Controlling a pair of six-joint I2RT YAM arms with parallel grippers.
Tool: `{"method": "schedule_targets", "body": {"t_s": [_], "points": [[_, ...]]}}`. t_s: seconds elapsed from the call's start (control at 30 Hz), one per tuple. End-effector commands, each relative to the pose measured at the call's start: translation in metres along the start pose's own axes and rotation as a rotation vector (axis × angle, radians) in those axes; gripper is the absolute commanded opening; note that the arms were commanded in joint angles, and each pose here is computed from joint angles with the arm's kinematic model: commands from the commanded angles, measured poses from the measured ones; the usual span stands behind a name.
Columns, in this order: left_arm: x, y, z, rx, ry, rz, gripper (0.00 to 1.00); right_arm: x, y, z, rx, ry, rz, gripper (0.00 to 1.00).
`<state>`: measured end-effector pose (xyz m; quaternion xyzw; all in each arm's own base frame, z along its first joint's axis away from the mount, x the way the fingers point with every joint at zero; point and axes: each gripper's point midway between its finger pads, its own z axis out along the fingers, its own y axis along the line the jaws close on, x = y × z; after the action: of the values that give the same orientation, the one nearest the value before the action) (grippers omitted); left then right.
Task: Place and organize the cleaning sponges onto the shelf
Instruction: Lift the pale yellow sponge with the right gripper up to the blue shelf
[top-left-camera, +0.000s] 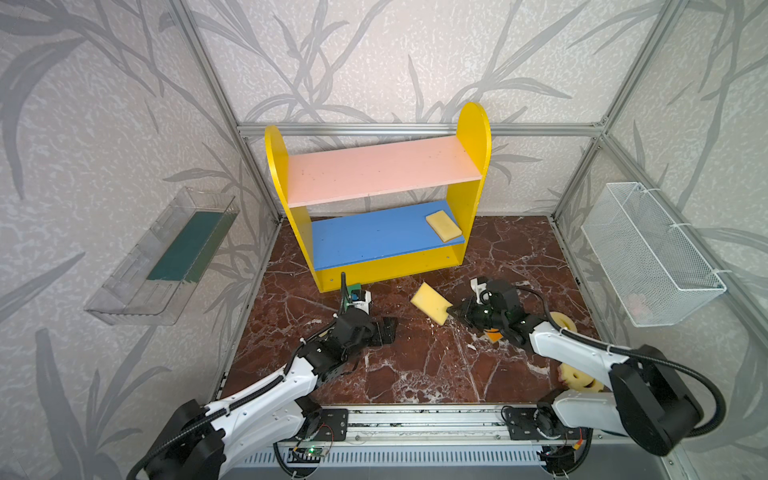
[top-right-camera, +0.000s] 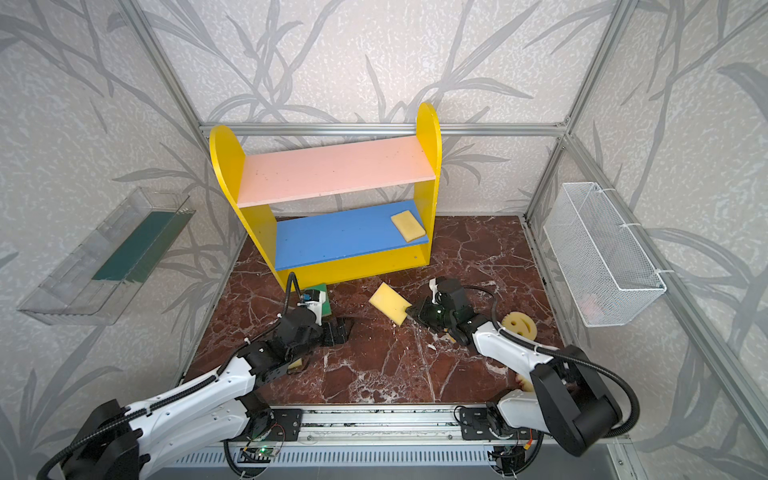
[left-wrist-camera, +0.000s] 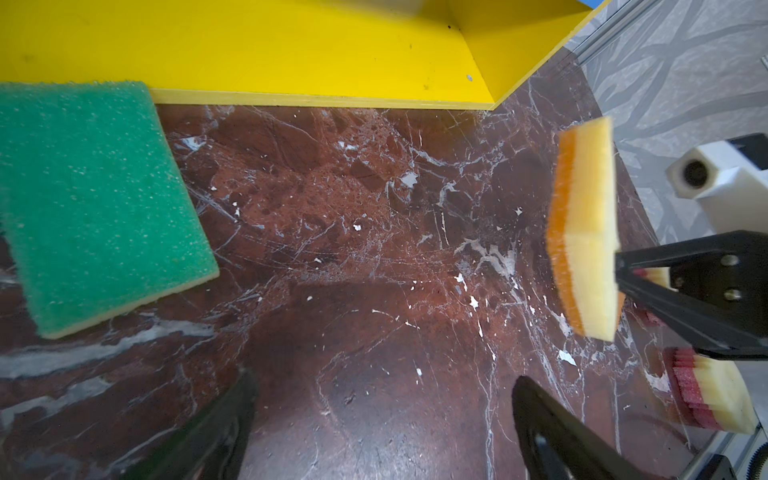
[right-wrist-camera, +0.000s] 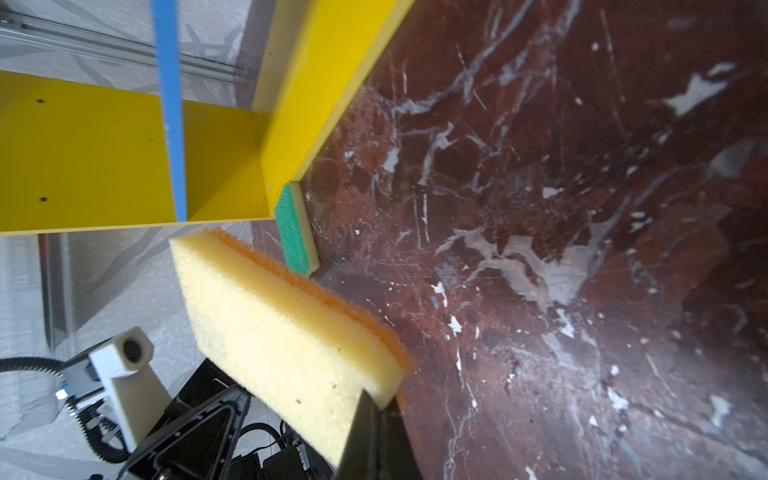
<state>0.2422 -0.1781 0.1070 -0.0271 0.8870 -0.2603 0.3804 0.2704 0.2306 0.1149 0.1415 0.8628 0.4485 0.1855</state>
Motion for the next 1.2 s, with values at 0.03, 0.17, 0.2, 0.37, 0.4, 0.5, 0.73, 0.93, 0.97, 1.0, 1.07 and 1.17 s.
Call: {"method": "schedule_targets", "body": {"t_s": [0.03,0.17,0.2,0.37,0.4,0.5,0.73,0.93,0.97,1.0,1.07,1.17], "points": [[-0.001,0.006,-0.011,-0.027,-0.002,-0.05,0.97,0.007,0.004,-0.027,0.042,-0.006,-0.069,0.0],[-0.001,0.009,-0.018,-0.029,-0.015,-0.065,0.96,0.002,0.018,-0.045,0.021,-0.061,-0.104,0.0],[0.0,0.01,-0.019,-0.026,-0.015,-0.07,0.96,0.0,0.019,-0.048,0.026,-0.067,-0.112,0.0],[0.007,0.015,-0.021,-0.023,-0.014,-0.087,0.95,-0.014,0.042,-0.05,-0.002,-0.084,-0.115,0.0],[0.007,0.016,-0.021,-0.023,-0.015,-0.087,0.95,-0.018,0.047,-0.048,-0.01,-0.092,-0.104,0.0],[0.008,0.017,-0.02,-0.029,-0.013,-0.075,0.95,-0.035,0.064,-0.041,-0.04,-0.125,-0.074,0.0],[0.009,0.025,-0.019,-0.069,-0.016,-0.039,0.94,-0.079,0.094,-0.013,-0.058,-0.184,0.026,0.0],[0.013,0.026,-0.017,-0.058,-0.013,-0.008,0.93,-0.115,0.116,0.008,-0.051,-0.234,0.08,0.0],[0.013,0.026,-0.018,-0.06,-0.01,-0.002,0.93,-0.12,0.119,0.012,-0.048,-0.237,0.086,0.0],[0.014,0.027,-0.017,-0.065,-0.006,0.005,0.93,-0.124,0.121,0.015,-0.045,-0.24,0.09,0.0],[0.014,0.03,-0.018,-0.077,-0.012,0.014,0.93,-0.132,0.124,0.022,-0.039,-0.243,0.103,0.0],[0.013,0.029,-0.018,-0.075,-0.013,0.025,0.93,-0.143,0.126,0.029,-0.029,-0.252,0.122,0.0]]}}
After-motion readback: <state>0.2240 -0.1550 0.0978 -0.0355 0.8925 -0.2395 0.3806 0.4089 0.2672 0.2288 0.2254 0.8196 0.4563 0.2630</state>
